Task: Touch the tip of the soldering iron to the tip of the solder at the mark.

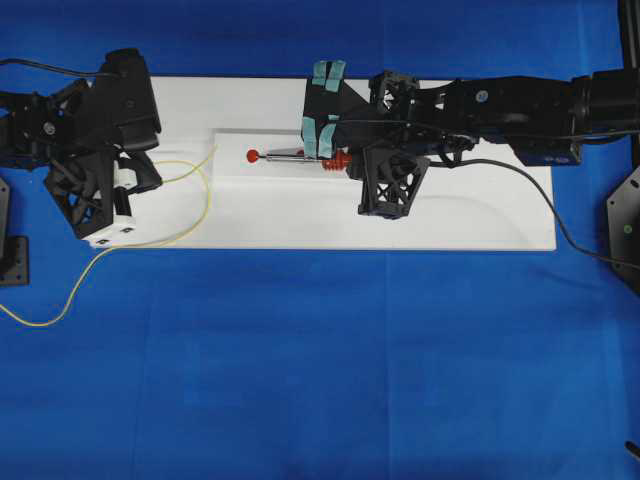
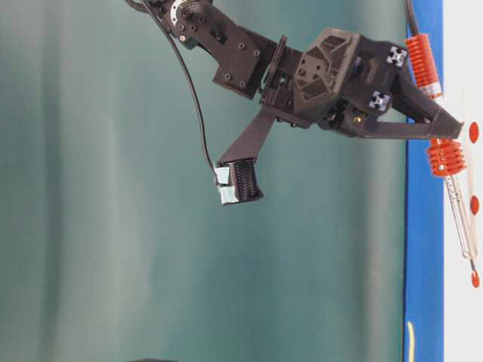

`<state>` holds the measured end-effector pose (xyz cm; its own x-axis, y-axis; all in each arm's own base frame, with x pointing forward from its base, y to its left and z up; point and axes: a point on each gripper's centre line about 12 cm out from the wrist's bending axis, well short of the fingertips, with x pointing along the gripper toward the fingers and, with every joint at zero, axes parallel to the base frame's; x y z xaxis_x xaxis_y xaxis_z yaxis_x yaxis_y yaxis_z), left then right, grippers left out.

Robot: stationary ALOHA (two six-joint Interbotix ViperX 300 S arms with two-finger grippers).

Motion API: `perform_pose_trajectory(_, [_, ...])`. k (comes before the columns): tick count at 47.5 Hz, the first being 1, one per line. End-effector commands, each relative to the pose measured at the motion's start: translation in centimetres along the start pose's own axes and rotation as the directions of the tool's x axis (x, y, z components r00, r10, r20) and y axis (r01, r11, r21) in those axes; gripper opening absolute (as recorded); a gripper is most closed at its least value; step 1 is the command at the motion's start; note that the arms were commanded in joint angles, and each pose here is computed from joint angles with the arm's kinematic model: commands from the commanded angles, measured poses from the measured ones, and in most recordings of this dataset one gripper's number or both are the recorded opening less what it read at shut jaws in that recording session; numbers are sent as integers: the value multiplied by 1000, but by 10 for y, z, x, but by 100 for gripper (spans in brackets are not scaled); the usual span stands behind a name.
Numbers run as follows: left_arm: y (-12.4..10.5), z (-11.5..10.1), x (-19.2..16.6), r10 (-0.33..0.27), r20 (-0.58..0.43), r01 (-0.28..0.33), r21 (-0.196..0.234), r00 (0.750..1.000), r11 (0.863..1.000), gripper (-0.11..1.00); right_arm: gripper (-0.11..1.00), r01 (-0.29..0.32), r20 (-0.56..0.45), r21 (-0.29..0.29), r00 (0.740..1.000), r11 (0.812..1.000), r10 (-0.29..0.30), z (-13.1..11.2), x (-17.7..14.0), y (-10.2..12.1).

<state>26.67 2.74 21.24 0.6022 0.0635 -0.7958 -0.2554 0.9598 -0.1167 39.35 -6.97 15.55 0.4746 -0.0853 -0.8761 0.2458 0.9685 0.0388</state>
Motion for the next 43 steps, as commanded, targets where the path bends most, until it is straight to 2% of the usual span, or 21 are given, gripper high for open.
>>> perform_pose_trajectory(1, [-3, 5, -5, -10, 21, 10, 3, 1000, 1000, 2, 6, -2, 43, -5, 999, 1000, 2, 12, -10, 1])
perform_pose_trajectory(12, [-3, 4, -5, -8, 12, 8, 5, 1000, 1000, 2, 6, 13, 84, -21, 996, 1000, -11, 13, -41, -1])
perform_pose_trajectory(22, [-3, 5, -5, -8, 12, 8, 3, 1000, 1000, 2, 6, 34, 94, -23, 995, 999, -32, -3, -68, -9])
perform_pose_trajectory(32, [-4, 7, -3, -8, 12, 8, 0, 1000, 1000, 2, 6, 39, 80, -18, 996, 999, -37, -26, -77, -13])
perform_pose_trajectory(43, [-6, 20, 4, -7, 5, 7, 3, 1000, 1000, 2, 6, 42, 79, -20, 996, 999, -40, -30, -79, -14])
